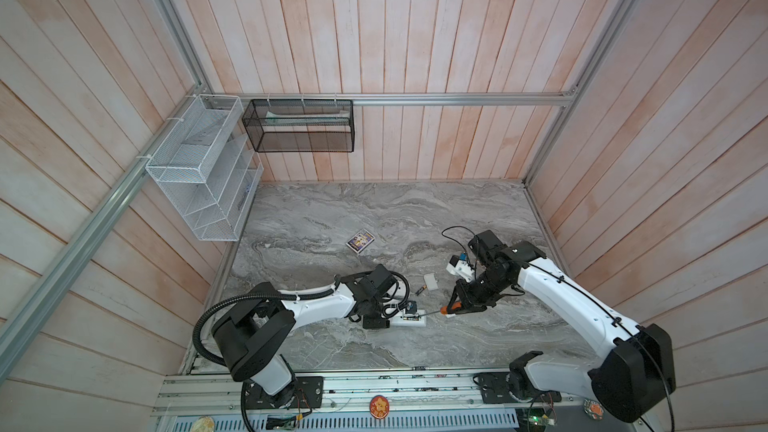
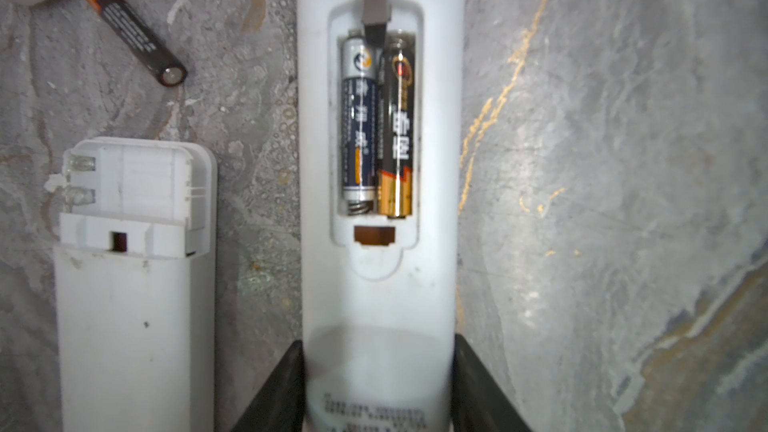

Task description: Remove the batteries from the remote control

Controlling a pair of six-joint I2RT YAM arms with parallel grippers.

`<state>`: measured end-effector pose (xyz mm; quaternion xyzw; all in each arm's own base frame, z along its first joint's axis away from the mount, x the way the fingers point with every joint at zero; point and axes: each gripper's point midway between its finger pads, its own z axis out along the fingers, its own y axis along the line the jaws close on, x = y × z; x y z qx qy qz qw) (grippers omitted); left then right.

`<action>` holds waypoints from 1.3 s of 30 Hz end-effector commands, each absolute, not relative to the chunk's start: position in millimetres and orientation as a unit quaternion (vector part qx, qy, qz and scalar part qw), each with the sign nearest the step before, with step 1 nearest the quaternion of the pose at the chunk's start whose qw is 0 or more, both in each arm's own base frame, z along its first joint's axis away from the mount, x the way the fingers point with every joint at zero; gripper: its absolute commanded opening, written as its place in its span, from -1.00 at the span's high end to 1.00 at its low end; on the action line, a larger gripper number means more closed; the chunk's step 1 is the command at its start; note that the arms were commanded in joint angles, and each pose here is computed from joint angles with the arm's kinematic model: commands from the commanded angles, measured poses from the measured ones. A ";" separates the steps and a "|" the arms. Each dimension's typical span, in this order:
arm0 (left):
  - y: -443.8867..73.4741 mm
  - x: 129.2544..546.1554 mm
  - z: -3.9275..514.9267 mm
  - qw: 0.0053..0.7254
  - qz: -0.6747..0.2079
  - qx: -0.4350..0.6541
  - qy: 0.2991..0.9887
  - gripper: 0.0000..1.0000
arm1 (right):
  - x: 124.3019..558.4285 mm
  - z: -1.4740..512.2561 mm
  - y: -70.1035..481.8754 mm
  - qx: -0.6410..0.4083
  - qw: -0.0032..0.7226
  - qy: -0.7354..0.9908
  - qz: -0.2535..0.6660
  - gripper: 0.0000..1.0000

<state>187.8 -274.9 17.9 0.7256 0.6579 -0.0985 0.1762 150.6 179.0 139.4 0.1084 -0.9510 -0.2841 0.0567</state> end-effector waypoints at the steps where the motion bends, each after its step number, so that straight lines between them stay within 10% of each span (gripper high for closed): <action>1: -242.0 154.5 -25.8 0.075 -0.089 0.740 0.662 0.76 | 145.4 132.0 172.9 0.105 0.067 -0.955 -0.269 0.96; 39: -241.0 152.1 -30.1 0.064 -0.091 0.741 0.662 0.90 | 138.4 161.6 211.1 0.149 0.026 -0.915 -0.374 1.00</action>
